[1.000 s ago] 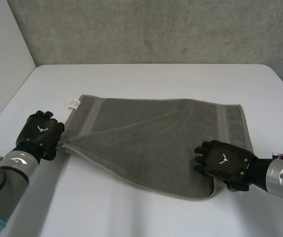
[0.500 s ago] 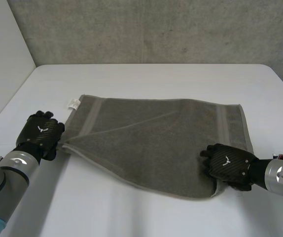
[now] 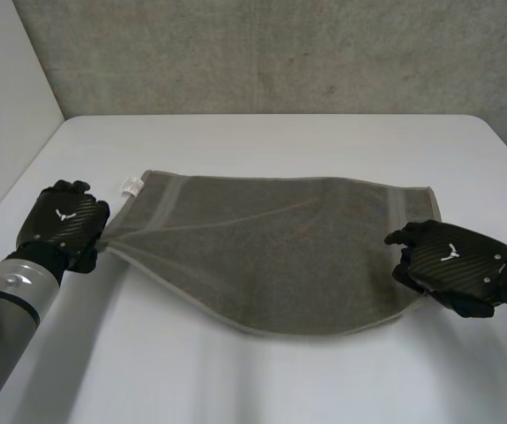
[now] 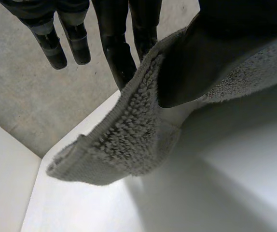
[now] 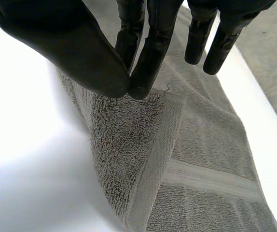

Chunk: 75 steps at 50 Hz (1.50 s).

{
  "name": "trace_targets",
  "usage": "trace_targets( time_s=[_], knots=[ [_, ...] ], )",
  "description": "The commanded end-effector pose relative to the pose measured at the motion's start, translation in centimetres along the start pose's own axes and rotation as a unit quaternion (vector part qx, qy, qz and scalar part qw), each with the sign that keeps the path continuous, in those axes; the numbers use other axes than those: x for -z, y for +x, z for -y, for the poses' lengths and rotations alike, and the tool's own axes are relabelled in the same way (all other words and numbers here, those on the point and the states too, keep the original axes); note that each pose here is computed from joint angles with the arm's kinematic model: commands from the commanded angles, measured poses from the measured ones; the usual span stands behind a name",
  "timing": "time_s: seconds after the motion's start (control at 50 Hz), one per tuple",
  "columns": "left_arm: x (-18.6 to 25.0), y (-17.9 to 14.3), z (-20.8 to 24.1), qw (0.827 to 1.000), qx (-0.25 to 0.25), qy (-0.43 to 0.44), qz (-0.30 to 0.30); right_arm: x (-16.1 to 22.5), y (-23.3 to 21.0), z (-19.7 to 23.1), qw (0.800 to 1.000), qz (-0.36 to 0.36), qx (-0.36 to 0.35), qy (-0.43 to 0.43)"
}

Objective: Fold the towel.

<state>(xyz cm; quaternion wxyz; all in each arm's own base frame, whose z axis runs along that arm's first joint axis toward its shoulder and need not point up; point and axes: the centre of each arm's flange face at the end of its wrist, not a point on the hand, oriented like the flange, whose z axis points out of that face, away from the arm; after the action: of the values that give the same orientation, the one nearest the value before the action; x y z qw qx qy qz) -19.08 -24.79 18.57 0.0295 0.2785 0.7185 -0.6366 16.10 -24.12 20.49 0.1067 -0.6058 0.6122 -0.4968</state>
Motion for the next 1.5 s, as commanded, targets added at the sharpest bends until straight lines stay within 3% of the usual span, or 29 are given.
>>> trace_targets(
  time_s=[0.02,0.34,0.94,1.1,1.26,1.5],
  knots=[
    [0.0,0.3,-0.1,1.000,0.008,0.001,-0.014,-0.3,-0.5,-1.3,0.999,0.006,-0.032,0.002],
    [0.0,0.5,-0.5,1.000,0.010,-0.005,-0.020,-1.9,-1.1,-4.5,0.998,0.019,-0.056,-0.033],
    [0.3,0.5,-0.3,1.000,0.008,-0.004,-0.020,-1.6,-2.0,-4.2,0.997,0.031,-0.055,-0.045],
    [2.6,0.0,2.1,0.999,0.012,0.011,-0.031,1.9,0.1,-0.8,0.997,-0.019,-0.081,-0.009],
    [4.3,-1.6,4.3,0.997,0.051,0.044,-0.024,6.9,3.8,1.8,0.988,-0.110,-0.106,0.011],
    [4.9,-1.9,4.3,0.996,0.073,0.033,-0.043,8.7,6.1,2.3,0.983,-0.140,-0.116,0.004]
  ],
)
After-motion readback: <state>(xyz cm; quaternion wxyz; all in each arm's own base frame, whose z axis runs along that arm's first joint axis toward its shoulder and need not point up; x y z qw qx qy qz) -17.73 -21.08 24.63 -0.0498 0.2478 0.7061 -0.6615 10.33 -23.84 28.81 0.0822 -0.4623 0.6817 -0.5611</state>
